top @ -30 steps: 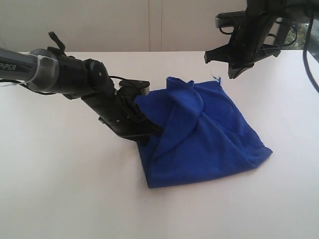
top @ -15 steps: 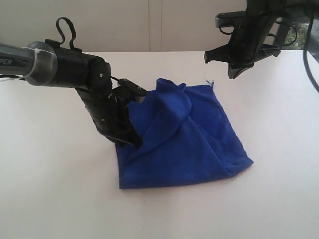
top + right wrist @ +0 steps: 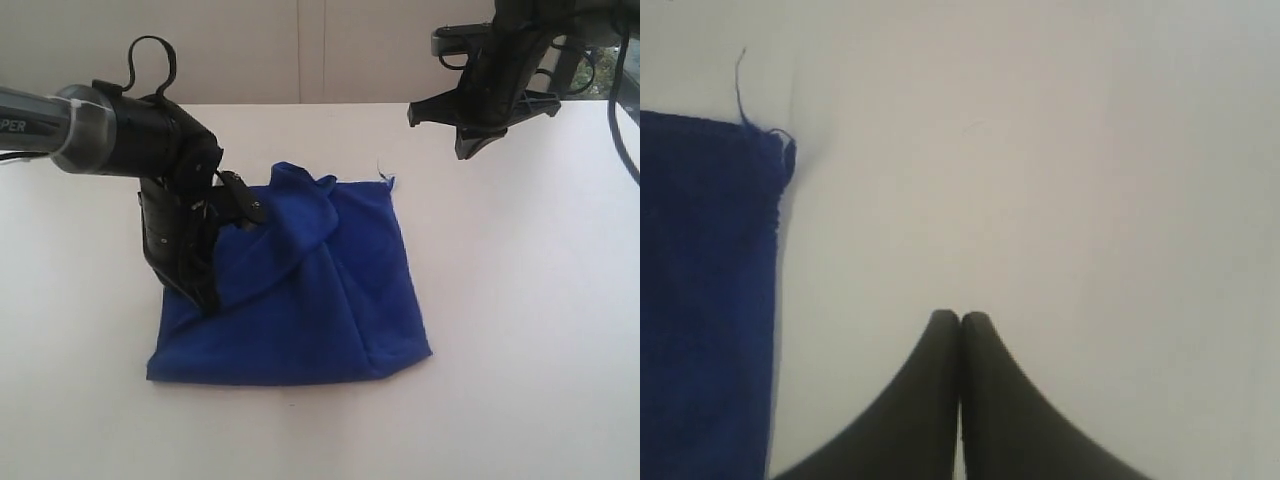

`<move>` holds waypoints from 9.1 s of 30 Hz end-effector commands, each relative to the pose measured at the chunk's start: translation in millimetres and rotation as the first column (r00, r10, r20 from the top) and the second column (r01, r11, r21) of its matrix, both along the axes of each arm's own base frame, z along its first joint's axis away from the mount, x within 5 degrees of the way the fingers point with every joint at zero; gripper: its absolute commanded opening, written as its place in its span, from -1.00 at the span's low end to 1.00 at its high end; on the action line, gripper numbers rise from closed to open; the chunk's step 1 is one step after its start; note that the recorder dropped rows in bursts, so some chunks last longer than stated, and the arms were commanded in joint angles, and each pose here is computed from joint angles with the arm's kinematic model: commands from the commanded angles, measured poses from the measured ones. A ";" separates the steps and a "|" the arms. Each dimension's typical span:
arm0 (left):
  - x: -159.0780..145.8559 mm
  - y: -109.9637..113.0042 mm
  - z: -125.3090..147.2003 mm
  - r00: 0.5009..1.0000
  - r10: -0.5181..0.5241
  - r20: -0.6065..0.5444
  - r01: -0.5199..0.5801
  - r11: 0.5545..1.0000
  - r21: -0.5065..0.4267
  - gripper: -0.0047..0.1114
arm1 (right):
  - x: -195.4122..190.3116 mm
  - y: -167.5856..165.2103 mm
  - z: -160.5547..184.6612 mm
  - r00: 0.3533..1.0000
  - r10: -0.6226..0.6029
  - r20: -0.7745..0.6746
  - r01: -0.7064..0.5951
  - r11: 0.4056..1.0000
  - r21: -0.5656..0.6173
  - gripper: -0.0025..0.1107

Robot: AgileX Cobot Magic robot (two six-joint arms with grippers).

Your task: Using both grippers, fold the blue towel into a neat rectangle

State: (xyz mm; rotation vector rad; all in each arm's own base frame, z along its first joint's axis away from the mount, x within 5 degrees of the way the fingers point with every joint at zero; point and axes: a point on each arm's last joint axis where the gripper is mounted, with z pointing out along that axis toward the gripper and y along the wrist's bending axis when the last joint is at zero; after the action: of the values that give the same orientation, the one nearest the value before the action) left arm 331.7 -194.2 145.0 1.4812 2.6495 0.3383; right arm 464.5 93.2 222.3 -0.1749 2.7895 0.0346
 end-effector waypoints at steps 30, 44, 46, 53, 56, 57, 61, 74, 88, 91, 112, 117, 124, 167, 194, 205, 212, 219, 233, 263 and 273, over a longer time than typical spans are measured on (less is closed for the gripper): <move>-1.6 -39.9 99.8 0.986 -0.058 0.159 0.116 0.917 -0.383 -0.92 | 0.2 3.8 9.7 0.992 0.124 0.000 -0.111 0.892 0.439 -0.96; 39.2 -90.9 54.6 0.898 -0.178 0.402 0.346 0.851 -0.396 -0.89 | 3.1 -59.4 9.4 0.998 0.052 -0.042 -0.027 0.889 0.457 -0.96; 42.4 -94.2 47.4 0.885 -0.189 0.426 0.368 0.844 -0.391 -0.77 | 3.3 -59.4 9.4 0.998 0.051 -0.040 -0.027 0.889 0.457 -0.96; 40.8 -106.9 36.7 0.867 -0.197 0.458 0.399 0.826 -0.398 0.00 | 5.7 -60.2 9.1 0.999 0.044 -0.016 -0.032 0.893 0.450 -0.96; 36.2 -115.9 35.1 0.847 -0.228 0.480 0.438 0.811 -0.388 0.14 | 6.4 -60.4 9.2 0.999 0.051 -0.002 -0.044 0.895 0.444 -0.96; 36.7 -116.4 32.9 0.839 -0.244 0.486 0.453 0.808 -0.377 0.15 | 6.4 -60.4 9.2 0.999 0.051 -0.002 -0.044 0.895 0.444 -0.96; 38.3 -117.5 17.5 0.822 -0.309 0.479 0.495 0.804 -0.331 0.15 | 6.6 -60.4 9.3 0.999 0.050 -0.001 -0.044 0.895 0.444 -0.96; 43.6 -112.2 3.0 0.700 -0.525 0.484 0.640 0.762 -0.100 0.15 | 6.6 -60.4 9.3 0.999 0.050 -0.001 -0.044 0.895 0.444 -0.96; 32.6 -124.7 19.9 0.700 -0.486 0.523 0.635 0.758 -0.146 0.15 | 8.0 -60.8 9.6 0.999 0.043 0.014 -0.044 0.896 0.441 -0.96; 25.4 -132.4 19.7 0.733 -0.444 0.516 0.606 0.770 -0.199 0.15 | 8.0 -60.8 9.6 0.999 0.043 0.014 -0.044 0.896 0.441 -0.96; 0.5 -161.2 4.8 0.724 -0.474 0.501 0.638 0.736 -0.225 0.15 | 7.8 -60.8 9.5 0.999 0.044 0.012 -0.045 0.896 0.441 -0.96; 1.4 -158.5 26.6 0.653 -0.520 0.551 0.690 0.708 -0.150 0.15 | 7.8 -60.8 9.5 0.999 0.044 0.012 -0.045 0.896 0.441 -0.96; 22.9 -136.3 37.5 0.668 -0.468 0.579 0.649 0.747 -0.146 0.15 | 7.8 -60.8 9.5 0.999 0.044 0.012 -0.045 0.896 0.441 -0.96; 14.3 -127.6 58.9 0.680 -0.499 0.537 0.630 0.773 -0.079 0.15 | 8.6 -61.0 9.7 0.999 0.039 0.020 -0.044 0.897 0.440 -0.96; 22.0 -122.1 12.0 0.712 -0.566 0.416 0.623 0.782 -0.003 0.15 | 8.6 -61.0 9.7 0.999 0.039 0.020 -0.044 0.897 0.440 -0.96; 23.1 -120.1 15.3 0.707 -0.568 0.421 0.618 0.786 0.023 0.14 | 8.6 -61.0 9.7 0.999 0.041 0.021 -0.046 0.897 0.439 -0.96; 20.8 -117.3 40.4 0.719 -0.515 0.466 0.586 0.810 -0.009 0.10 | 9.2 -61.2 9.9 0.999 0.037 0.027 -0.045 0.898 0.438 -0.96; 24.1 -107.3 29.4 0.767 -0.501 0.402 0.537 0.843 0.028 0.10 | 9.1 -61.1 9.9 0.999 0.038 0.025 -0.045 0.898 0.439 -0.96; 24.6 -107.2 29.0 0.807 -0.417 0.417 0.468 0.883 -0.022 -0.58 | 8.9 -61.1 9.8 0.999 0.039 0.024 -0.045 0.897 0.439 -0.96; 50.0 -28.1 65.3 0.930 0.256 0.263 -0.170 0.936 -0.309 -0.75 | 1.4 -29.3 9.2 0.991 0.131 -0.018 -0.109 0.885 0.452 -0.96; 51.6 -27.4 51.4 0.936 0.287 0.206 -0.215 0.925 -0.313 -0.75 | 2.9 45.5 -1.4 0.966 0.233 0.111 -0.258 0.865 0.430 -0.92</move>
State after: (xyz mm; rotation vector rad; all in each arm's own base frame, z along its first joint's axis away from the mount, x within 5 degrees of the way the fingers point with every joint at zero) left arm 385.6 -223.1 197.9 0.9658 2.5121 0.1406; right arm 464.4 129.3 231.9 -0.3719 2.6232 0.7066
